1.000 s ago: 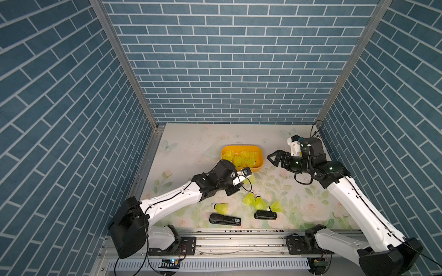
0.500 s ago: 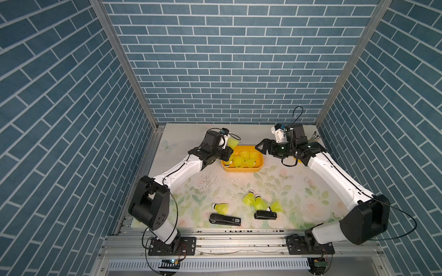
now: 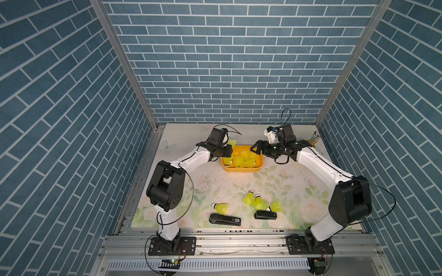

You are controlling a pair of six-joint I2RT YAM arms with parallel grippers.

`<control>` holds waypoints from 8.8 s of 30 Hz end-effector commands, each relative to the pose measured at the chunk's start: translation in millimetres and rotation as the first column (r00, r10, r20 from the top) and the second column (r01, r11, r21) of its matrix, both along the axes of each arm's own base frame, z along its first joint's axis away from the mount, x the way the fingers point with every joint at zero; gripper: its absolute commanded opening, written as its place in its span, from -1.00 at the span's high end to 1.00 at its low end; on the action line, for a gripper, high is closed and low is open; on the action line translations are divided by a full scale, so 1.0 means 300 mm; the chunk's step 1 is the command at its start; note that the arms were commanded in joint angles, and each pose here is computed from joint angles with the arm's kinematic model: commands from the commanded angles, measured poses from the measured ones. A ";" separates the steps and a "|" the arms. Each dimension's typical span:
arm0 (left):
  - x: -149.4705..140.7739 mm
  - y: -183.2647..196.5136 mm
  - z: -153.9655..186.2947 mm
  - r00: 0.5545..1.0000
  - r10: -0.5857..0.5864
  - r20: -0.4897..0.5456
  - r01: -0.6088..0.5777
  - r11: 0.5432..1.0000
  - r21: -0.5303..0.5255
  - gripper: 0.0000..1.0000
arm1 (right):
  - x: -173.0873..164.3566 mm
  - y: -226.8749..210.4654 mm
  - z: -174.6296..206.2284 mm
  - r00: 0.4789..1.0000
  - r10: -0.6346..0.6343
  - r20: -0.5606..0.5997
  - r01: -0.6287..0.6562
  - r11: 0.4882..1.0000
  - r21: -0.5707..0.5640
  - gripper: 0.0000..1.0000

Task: Put the shuttlecocks into the storage box
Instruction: Place the shuttlecock in the storage box, then pick up the shuttlecock at the center of the board, then place the shuttlecock in the storage box.

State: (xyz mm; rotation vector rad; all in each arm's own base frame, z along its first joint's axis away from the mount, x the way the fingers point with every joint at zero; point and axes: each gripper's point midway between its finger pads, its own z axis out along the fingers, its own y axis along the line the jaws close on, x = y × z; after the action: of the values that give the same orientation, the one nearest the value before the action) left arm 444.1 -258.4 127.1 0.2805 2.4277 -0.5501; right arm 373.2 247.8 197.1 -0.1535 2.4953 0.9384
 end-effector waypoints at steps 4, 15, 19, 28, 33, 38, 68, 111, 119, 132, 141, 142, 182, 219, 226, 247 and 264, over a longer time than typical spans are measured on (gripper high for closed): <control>0.032 0.017 -0.036 0.999 0.039 -0.028 -0.038 0.999 0.020 0.53 | 0.005 0.020 0.015 0.999 0.035 0.039 -0.035 0.999 0.010 -0.79; 0.026 0.029 -0.061 0.997 0.051 -0.058 -0.049 0.998 0.047 0.48 | 0.007 0.059 -0.010 0.997 0.078 0.002 -0.078 0.996 0.035 -0.78; 0.025 0.030 -0.068 0.996 0.053 -0.067 -0.050 0.998 0.049 0.47 | 0.012 0.079 -0.016 0.995 0.103 -0.007 -0.103 0.993 0.050 -0.78; 0.015 0.030 -0.080 0.995 0.053 -0.089 -0.049 0.997 0.052 0.47 | 0.023 0.087 -0.029 0.995 0.101 -0.016 -0.100 0.994 0.050 -0.78; 0.003 0.033 -0.081 0.994 0.054 -0.097 -0.049 0.998 0.049 0.35 | 0.024 0.088 -0.030 0.995 0.099 -0.014 -0.099 0.994 0.047 -0.78; -0.007 0.028 -0.083 0.992 0.056 -0.110 -0.053 0.998 0.031 0.29 | 0.025 0.086 -0.035 0.995 0.096 -0.016 -0.095 0.994 0.044 -0.78; 0.027 0.081 0.080 0.992 0.123 0.011 -0.123 0.991 0.059 -0.21 | 0.033 0.075 -0.036 0.997 0.076 -0.007 -0.075 0.997 0.024 -0.78; 0.102 0.185 0.055 0.982 0.170 0.085 -0.187 0.947 0.262 0.00 | 0.078 0.141 -0.130 0.999 0.053 -0.002 -0.053 0.996 -0.075 -0.74; 0.051 0.182 0.158 0.978 0.154 0.142 -0.178 0.969 0.173 -0.49 | 0.036 0.124 -0.101 0.998 0.031 0.058 -0.021 0.987 -0.158 -0.65; -0.181 0.174 0.214 0.987 -0.015 0.158 0.011 1.000 0.025 -0.66 | -0.213 0.120 -0.086 0.987 0.115 0.112 -0.081 0.958 -0.274 -0.43; -0.355 0.141 0.135 0.979 -0.182 0.097 0.182 0.983 0.001 -0.59 | -0.359 0.051 -0.147 0.984 0.148 0.104 -0.100 0.924 -0.369 -0.39; -0.368 0.136 0.130 0.976 -0.194 0.099 0.194 0.981 0.007 -0.59 | -0.365 0.036 -0.153 0.978 0.170 0.116 -0.112 0.913 -0.393 -0.40; -0.613 0.071 0.126 0.961 -0.247 0.121 0.261 0.958 -0.120 -0.73 | -0.538 0.008 -0.518 0.825 0.547 -0.145 -0.505 0.595 -0.625 -0.44; -0.602 0.101 0.155 0.970 -0.187 0.157 0.207 0.970 -0.125 -0.72 | -0.449 0.124 -0.592 0.789 0.606 -0.102 -0.510 0.552 -0.660 0.10; -0.596 0.096 0.153 0.971 -0.184 0.152 0.205 0.970 -0.133 -0.72 | -0.438 0.142 -0.550 0.803 0.592 -0.067 -0.487 0.588 -0.645 0.58; -0.329 0.064 0.327 0.993 0.007 0.118 0.021 0.973 -0.231 -0.75 | -0.107 0.031 -0.100 0.969 0.208 0.132 -0.142 0.911 -0.388 0.61; -0.194 0.000 0.244 0.997 0.013 0.078 0.004 0.978 -0.209 -0.75 | 0.100 0.039 -0.209 0.991 0.095 0.092 -0.055 0.929 -0.366 0.61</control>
State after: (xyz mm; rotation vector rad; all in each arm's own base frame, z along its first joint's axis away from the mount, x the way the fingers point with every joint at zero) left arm 376.4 -252.6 188.0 0.1985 2.3057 -0.7520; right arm 389.0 253.2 128.8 -0.4572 2.5694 0.4415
